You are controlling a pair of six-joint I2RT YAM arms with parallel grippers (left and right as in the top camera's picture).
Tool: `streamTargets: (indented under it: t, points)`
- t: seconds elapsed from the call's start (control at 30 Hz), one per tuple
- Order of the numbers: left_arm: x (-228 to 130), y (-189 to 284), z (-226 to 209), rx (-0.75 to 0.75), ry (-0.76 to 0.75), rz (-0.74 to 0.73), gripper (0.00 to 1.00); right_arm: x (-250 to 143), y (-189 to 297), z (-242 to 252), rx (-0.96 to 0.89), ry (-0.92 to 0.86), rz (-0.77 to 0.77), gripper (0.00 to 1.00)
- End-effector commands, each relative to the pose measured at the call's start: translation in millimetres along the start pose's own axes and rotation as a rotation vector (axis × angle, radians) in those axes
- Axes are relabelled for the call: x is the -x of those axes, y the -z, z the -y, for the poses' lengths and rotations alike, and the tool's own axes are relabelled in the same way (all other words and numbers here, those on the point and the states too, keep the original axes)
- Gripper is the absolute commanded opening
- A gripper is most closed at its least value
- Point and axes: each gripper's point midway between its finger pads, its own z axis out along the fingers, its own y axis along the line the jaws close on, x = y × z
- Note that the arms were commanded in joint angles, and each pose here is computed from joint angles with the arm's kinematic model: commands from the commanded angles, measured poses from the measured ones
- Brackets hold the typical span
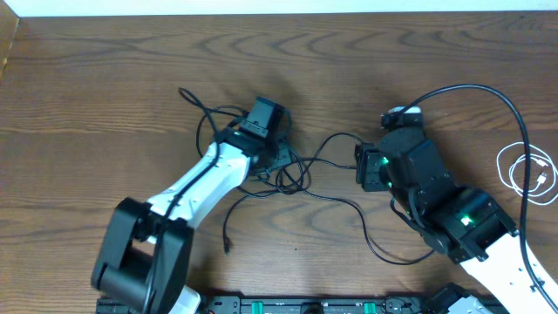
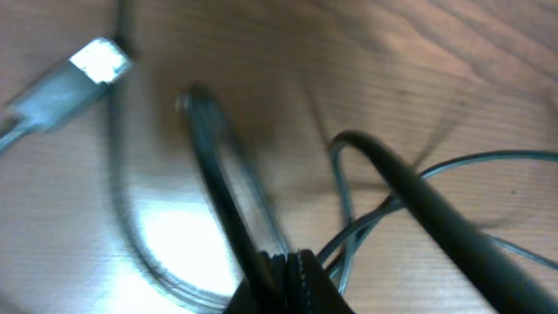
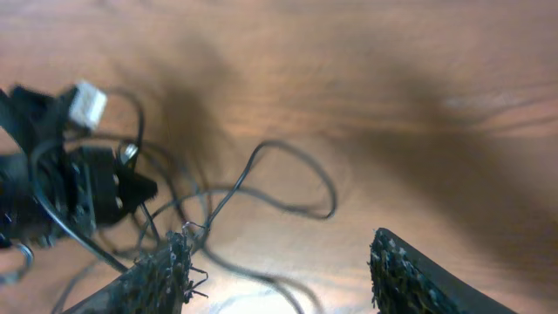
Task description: Untangle cables
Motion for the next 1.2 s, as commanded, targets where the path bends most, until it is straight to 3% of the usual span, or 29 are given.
streamTargets:
  t: [0.0, 0.13, 0.43, 0.63, 0.73, 0.87, 1.17]
  points:
    - [14.8, 33.8, -11.1, -0.009, 0.022, 0.069, 0.08, -18.7, -4.8, -26.8, 0.142, -0.003, -0.118, 0.64]
    - [25.0, 71.3, -15.9, -0.049, 0.061, 0.134, 0.08, -33.9, -5.8, -52.7, 0.28, 0.027, -0.21, 0.67]
    - [28.9, 144.7, 8.1, -0.232, 0.081, 0.273, 0.08, -54.9, -37.0, -64.8, 0.252, -0.033, -0.319, 0.69]
    - [21.3, 169.2, 22.0, -0.329, 0.052, 0.287, 0.08, -50.6, -49.4, -113.9, 0.475, -0.093, -0.363, 0.7]
    - [18.5, 180.2, 27.0, -0.366, 0.031, 0.301, 0.08, -62.7, -67.5, -114.0, 0.425, -0.196, -0.432, 0.66]
    - [17.6, 192.2, 28.9, -0.388, 0.022, 0.33, 0.08, -78.9, -81.9, -123.6, 0.425, -0.202, -0.489, 0.66]
    - [16.9, 205.6, 31.3, -0.415, 0.013, 0.365, 0.08, -94.3, -80.1, -166.8, 0.489, -0.314, -0.547, 0.66]
